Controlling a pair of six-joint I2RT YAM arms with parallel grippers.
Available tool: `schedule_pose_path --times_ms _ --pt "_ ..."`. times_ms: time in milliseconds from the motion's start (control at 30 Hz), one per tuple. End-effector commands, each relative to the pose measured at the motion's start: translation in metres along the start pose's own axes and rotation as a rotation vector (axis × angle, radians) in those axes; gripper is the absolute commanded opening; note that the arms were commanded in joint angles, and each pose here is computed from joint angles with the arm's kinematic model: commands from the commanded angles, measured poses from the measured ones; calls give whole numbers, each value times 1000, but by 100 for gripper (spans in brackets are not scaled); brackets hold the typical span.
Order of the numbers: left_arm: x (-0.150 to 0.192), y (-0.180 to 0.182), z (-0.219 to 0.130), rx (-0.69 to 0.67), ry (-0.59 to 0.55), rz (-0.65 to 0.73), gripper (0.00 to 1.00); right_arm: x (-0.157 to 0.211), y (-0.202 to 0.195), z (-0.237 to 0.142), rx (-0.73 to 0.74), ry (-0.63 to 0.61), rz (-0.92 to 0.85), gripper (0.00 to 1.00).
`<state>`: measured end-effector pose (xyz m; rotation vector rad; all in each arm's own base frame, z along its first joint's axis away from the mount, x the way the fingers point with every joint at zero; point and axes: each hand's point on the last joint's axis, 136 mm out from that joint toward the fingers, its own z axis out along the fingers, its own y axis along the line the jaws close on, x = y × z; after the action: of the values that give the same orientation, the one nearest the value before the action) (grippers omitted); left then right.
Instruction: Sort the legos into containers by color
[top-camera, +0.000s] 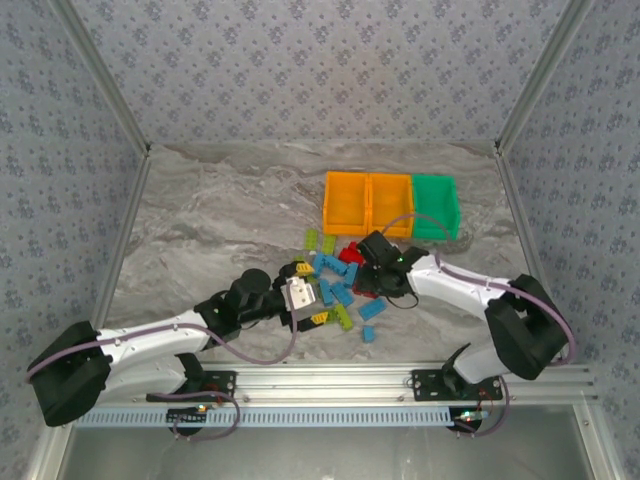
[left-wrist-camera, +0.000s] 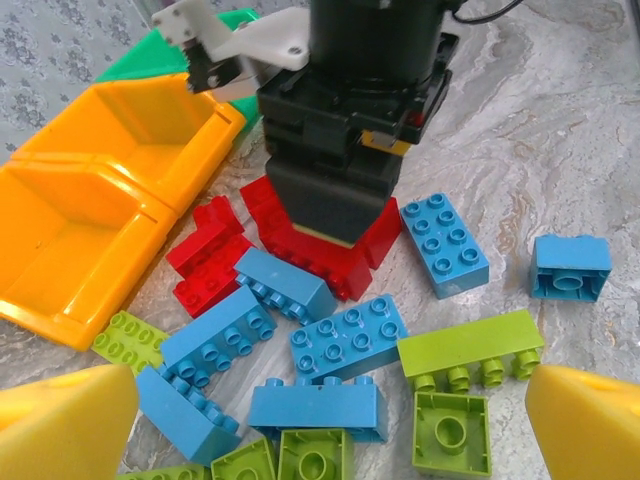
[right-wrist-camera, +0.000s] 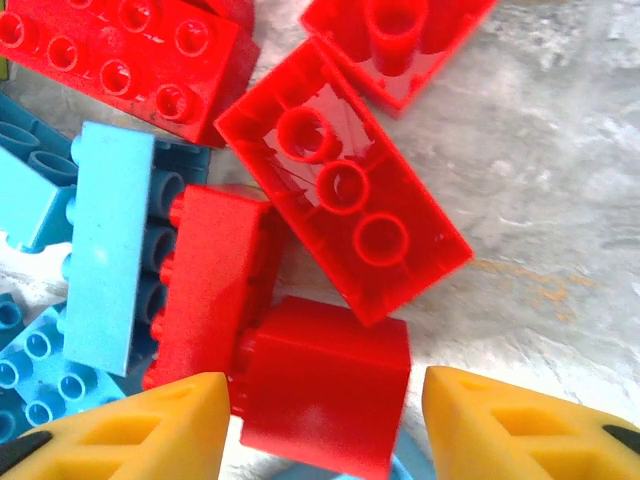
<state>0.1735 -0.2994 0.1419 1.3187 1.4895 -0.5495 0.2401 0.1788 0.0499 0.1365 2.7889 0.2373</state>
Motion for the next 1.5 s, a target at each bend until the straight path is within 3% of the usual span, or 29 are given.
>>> schedule_pose_path --times_ms 0,233,500,667,867,1033,1267,1467 --pt "-4 1 2 -5 -21 -7 99 5 -14 -9 17 -33 35 55" --pt "-1 0 5 -1 -9 -12 99 7 -5 -1 -25 -10 8 67" --pt "0 -1 7 3 -1 -14 99 10 -2 15 -37 27 6 63" --pt "2 0 8 4 10 -16 99 14 -7 21 -18 38 11 67" --pt "1 0 8 5 8 -20 99 13 -15 28 9 44 26 58" --pt "-3 -4 6 24 -15 -20 99 5 -14 15 -3 -3 18 44" --pt "-12 -3 1 14 -71 -34 99 -29 -26 -44 3 -197 65 42" --pt "-14 5 -2 -32 -78 -50 99 -112 -61 -86 8 -360 173 43"
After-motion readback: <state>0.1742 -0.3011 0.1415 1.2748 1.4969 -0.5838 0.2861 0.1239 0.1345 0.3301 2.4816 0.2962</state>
